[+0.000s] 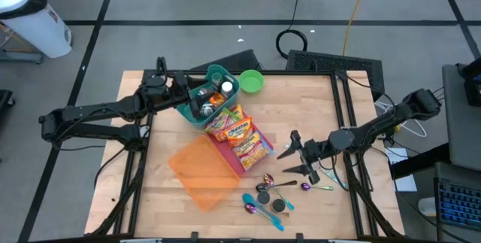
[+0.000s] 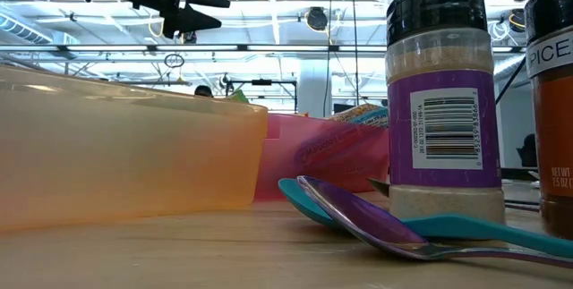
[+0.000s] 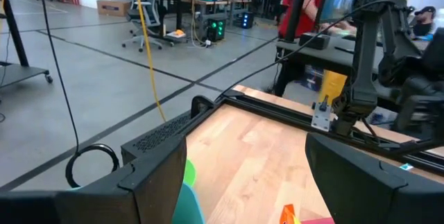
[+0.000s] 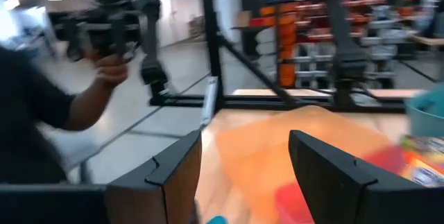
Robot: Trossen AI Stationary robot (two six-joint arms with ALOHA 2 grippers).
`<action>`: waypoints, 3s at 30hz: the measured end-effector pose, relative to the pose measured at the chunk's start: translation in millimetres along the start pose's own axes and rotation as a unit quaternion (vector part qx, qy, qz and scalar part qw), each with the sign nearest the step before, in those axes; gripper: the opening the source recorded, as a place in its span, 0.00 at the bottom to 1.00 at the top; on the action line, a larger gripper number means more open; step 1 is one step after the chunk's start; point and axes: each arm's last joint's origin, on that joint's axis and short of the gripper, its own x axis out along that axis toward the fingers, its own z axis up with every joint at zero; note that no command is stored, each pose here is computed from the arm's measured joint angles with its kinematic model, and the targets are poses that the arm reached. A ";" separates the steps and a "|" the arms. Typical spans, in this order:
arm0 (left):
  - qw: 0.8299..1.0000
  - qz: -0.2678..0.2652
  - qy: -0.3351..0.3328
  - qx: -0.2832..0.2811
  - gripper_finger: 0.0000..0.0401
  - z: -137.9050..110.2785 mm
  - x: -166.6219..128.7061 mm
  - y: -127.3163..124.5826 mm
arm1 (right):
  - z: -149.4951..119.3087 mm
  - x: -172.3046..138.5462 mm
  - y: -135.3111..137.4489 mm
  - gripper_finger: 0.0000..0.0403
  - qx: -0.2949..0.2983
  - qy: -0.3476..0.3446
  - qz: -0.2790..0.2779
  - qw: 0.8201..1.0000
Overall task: Pick & Place Food Item
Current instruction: Put the black orange seasoning bottle into the green bin
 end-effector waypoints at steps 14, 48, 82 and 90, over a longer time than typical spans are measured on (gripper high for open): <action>1.000 0.005 -0.001 -0.005 0.74 0.0 0.0 0.3 | -4.9 -3.7 -5.5 0.52 0.015 -0.006 -0.018 1.000; 0.998 0.014 0.038 -0.050 0.74 -7.6 -0.2 1.6 | -66.7 -35.6 94.6 0.75 -0.021 0.205 -0.108 0.973; 0.992 0.012 0.038 -0.120 0.74 -7.7 -0.3 0.3 | -155.8 48.7 90.7 0.69 -0.003 0.226 0.041 0.973; 0.992 0.012 0.038 -0.117 0.74 -7.7 -0.3 0.2 | -155.0 61.4 87.5 0.73 0.005 0.217 0.049 0.975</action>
